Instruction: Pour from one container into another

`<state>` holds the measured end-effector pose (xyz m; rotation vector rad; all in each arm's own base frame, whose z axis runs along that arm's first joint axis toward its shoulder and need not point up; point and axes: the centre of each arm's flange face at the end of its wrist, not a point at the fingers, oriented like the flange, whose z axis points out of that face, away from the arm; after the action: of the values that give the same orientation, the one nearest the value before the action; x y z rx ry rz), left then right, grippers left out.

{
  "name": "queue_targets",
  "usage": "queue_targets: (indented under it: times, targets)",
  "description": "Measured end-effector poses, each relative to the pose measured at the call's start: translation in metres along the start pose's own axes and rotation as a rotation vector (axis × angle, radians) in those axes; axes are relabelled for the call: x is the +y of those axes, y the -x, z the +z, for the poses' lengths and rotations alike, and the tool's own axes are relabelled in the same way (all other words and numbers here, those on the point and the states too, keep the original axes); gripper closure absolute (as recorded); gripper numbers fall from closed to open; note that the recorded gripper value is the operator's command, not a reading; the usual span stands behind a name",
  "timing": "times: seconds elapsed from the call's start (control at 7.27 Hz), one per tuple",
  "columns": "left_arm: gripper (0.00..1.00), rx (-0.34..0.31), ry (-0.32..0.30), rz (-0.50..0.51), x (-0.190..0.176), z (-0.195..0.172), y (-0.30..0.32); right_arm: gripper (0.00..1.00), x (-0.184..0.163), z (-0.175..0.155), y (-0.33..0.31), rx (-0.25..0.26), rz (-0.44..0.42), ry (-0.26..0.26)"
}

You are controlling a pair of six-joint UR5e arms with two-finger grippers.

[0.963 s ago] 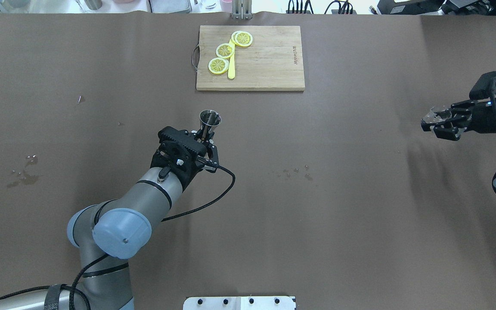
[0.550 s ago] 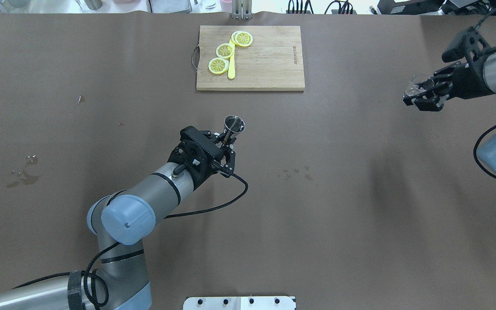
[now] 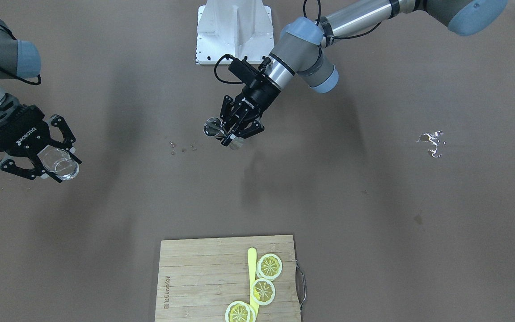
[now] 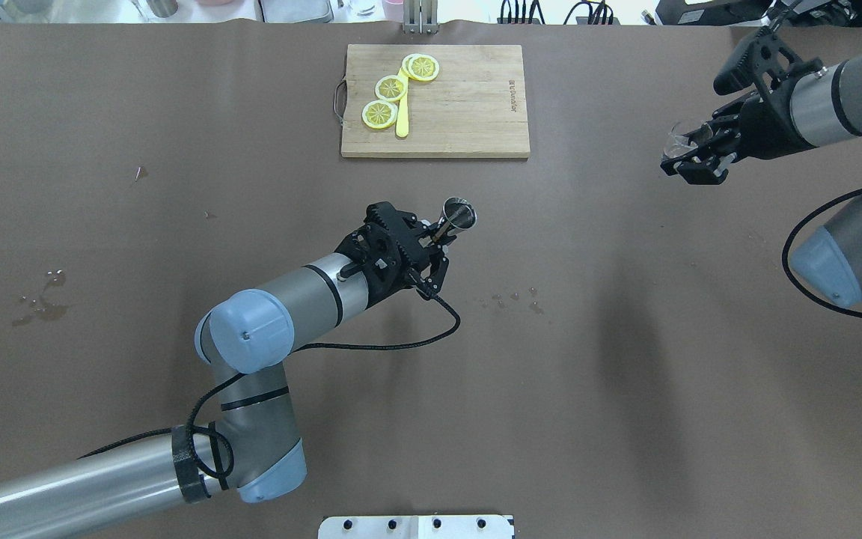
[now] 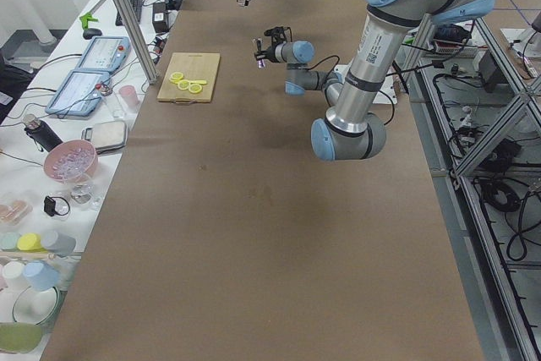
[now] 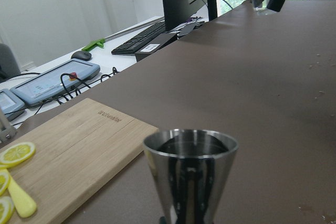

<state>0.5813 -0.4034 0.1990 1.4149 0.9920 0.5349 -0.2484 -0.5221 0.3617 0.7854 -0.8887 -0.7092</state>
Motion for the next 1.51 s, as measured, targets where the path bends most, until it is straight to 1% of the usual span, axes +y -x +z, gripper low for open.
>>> queue_targets:
  times: [0.14,0.28,0.55,0.96,1.24,1.51]
  targets:
    - [1.00,0.050,-0.012,0.046,-0.003,0.008,0.000,1.00,-0.011,-0.001,0.022,-0.005,-0.003,0.026]
    - [1.00,0.082,-0.025,0.071,-0.003,0.011,0.001,1.00,-0.022,-0.005,0.040,-0.013,0.002,0.058]
    - [1.00,0.127,-0.050,0.082,-0.003,0.015,-0.003,1.00,-0.045,-0.004,0.068,-0.035,0.014,0.117]
    - [1.00,0.158,-0.084,0.113,-0.006,0.031,-0.009,1.00,-0.073,0.006,0.091,-0.051,-0.020,0.185]
    - [1.00,0.179,-0.091,0.127,-0.007,0.033,-0.010,1.00,-0.095,0.010,0.107,-0.063,-0.039,0.234]
    - [1.00,0.182,-0.112,0.128,-0.010,0.031,-0.006,1.00,-0.112,0.015,0.127,-0.076,-0.044,0.276]
